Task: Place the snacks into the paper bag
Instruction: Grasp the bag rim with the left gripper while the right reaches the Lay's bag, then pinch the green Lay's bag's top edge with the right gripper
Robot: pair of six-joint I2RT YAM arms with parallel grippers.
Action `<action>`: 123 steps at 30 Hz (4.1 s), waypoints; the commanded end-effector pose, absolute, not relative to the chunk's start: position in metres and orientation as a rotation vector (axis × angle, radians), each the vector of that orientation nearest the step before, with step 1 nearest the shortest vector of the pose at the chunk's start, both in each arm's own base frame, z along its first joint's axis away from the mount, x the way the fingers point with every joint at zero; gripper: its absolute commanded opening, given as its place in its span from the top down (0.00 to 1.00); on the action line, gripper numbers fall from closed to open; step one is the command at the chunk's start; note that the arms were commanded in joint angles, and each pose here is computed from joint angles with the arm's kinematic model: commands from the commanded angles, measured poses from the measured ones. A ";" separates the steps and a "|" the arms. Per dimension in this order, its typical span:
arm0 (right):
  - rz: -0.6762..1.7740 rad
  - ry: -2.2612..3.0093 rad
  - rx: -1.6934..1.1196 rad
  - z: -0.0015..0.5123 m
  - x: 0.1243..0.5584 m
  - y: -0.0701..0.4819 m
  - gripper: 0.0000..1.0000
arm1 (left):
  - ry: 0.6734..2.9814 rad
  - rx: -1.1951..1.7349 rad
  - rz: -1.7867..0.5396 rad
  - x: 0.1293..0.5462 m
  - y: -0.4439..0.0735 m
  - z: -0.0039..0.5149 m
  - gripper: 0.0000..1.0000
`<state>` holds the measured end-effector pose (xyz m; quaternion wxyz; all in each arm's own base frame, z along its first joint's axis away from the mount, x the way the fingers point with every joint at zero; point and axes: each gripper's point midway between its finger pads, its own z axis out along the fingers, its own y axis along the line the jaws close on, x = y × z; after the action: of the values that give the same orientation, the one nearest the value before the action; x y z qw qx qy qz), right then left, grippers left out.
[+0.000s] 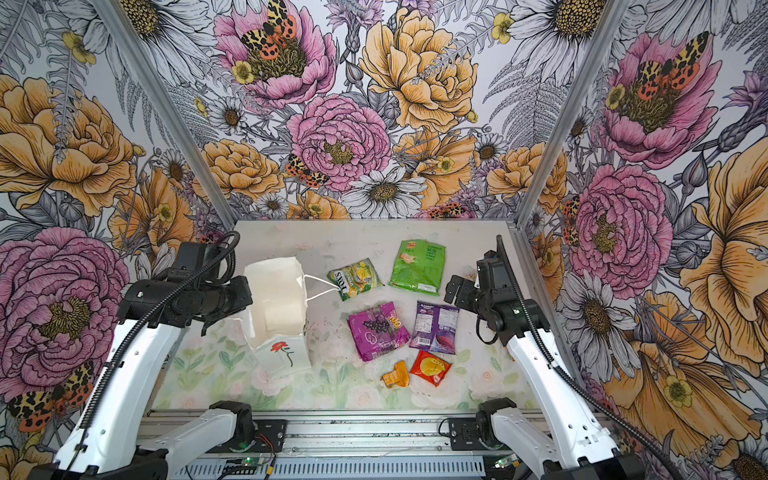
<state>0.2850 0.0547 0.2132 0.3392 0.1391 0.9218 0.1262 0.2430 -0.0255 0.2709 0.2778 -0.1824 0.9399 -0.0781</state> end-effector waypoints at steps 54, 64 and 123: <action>0.053 2.554 0.015 0.120 0.468 0.100 0.15 | 2.254 -0.337 -0.309 0.290 -0.021 0.301 1.00; 0.253 2.580 0.009 0.098 0.528 0.084 0.13 | 2.254 -0.308 -0.351 0.290 -0.027 0.309 1.00; 0.984 2.457 0.635 0.093 0.453 0.088 1.00 | 2.364 -0.270 -0.478 0.289 -0.049 0.290 1.00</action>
<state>0.4359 0.0773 0.0597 0.1605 0.2307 0.9140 0.2925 0.2888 -0.0435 0.2812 0.3470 -0.1163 0.9148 -0.1708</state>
